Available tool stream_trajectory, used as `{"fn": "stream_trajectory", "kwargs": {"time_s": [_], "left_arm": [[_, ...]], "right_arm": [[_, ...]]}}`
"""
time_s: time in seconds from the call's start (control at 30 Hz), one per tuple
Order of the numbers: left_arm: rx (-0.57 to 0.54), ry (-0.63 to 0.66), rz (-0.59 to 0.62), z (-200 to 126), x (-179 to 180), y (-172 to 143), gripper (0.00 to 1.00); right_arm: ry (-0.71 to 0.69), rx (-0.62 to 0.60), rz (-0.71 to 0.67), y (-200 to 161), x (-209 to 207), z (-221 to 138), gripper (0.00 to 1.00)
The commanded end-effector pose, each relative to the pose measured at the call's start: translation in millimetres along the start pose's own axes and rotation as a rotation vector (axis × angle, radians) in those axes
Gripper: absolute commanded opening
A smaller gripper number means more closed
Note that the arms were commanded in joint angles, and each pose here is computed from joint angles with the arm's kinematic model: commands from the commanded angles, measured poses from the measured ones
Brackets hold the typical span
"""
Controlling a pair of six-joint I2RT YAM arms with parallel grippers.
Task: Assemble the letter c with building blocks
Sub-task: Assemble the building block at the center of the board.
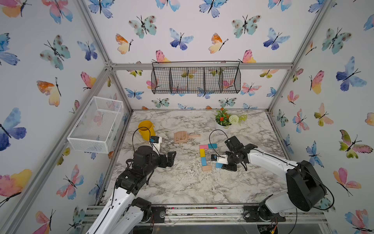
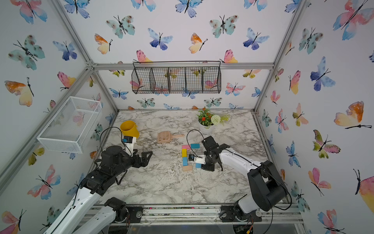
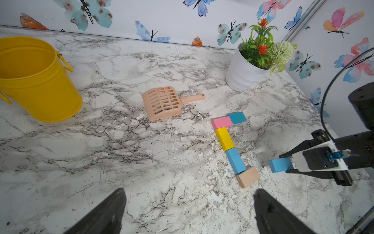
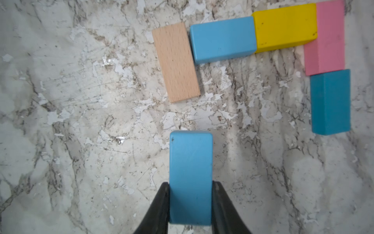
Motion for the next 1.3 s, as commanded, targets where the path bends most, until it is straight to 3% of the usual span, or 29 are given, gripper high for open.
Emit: {"fn": "stream_trajectory", "kwargs": {"time_s": [0.0,0.7,0.83,1.27], "left_arm": [[-0.019,-0.018,0.014,-1.4,-1.3,1.4,0.99],[-0.023,-0.013,0.015,-1.6,-0.6,1.6,0.99],[-0.02,-0.012,0.016,-1.1,-0.4,0.9,0.99],[-0.017,-0.011,0.016,-0.2,-0.1,0.6,0.99]], "right_arm": [[0.002,0.003,-0.022,2.2,-8.7,2.3,0.3],[0.064,0.005,0.014,-1.4,-8.5,29.7,0.32],[0.073,0.002,0.024,-1.1,-6.9,28.8,0.53],[-0.042,-0.095,0.055,10.2,-9.0,-4.4,0.61]]}}
Point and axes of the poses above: each gripper's point midway between its finger pads, its own z axis out along the fingers, its own x axis along the line the jaws close on, y = z × x, the point moved 6 cm from there along -z, back along the fingers, and after that the axes turned 9 degrees about -z, right-handed, at the moved point
